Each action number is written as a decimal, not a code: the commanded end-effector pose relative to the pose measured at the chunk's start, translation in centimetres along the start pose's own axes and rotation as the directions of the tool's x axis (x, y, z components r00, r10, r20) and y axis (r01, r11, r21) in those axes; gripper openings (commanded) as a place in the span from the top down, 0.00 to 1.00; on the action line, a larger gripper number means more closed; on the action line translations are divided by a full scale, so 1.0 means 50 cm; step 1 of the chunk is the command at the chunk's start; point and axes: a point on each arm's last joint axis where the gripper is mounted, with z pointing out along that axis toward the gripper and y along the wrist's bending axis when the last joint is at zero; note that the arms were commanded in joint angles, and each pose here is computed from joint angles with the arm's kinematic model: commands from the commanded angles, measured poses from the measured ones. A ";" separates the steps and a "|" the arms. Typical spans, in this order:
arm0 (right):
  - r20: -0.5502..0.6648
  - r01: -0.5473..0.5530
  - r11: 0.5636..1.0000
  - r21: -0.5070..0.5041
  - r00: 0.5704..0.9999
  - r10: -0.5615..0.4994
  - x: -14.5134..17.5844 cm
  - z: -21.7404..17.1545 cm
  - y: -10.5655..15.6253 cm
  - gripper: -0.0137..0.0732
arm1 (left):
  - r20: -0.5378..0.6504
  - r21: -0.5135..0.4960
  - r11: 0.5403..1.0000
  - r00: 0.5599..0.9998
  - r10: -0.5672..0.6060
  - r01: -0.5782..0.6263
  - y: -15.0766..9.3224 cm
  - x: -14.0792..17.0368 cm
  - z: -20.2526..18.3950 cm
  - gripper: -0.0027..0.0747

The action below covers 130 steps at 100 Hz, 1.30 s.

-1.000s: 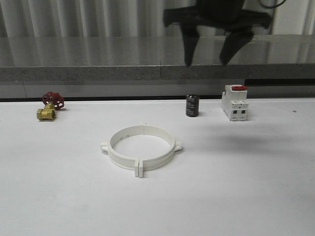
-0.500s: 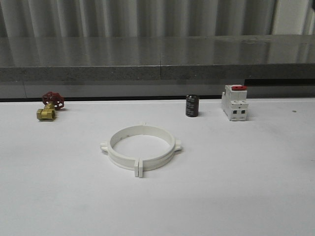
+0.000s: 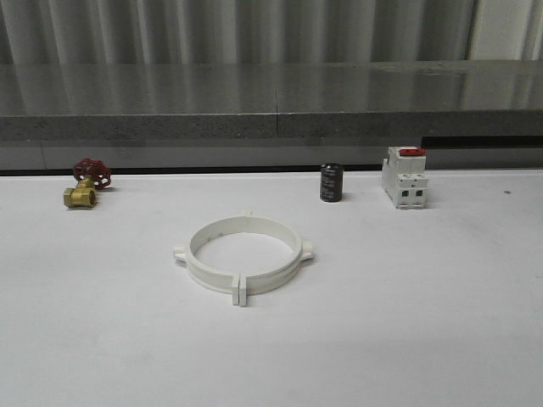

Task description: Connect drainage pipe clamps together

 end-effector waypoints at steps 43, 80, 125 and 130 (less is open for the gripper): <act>0.178 -0.010 1.000 0.022 0.984 0.006 0.102 -0.111 -0.031 0.39 | 0.088 0.019 1.000 0.996 -0.003 0.001 -0.005 -0.027 -0.005 0.99; 0.185 -0.010 1.000 0.021 0.983 0.006 0.101 -0.111 -0.031 0.92 | 0.088 0.019 1.000 0.996 -0.003 0.001 -0.005 -0.027 -0.005 0.99; 0.184 -0.010 1.000 0.021 0.983 0.006 0.101 -0.111 -0.031 0.92 | 0.088 0.019 1.000 0.996 -0.003 0.001 -0.005 -0.027 -0.005 0.99; 0.184 -0.010 1.000 0.021 0.983 0.006 0.101 -0.111 -0.031 0.92 | 0.088 0.019 1.000 0.996 -0.003 0.001 -0.005 -0.027 -0.005 0.99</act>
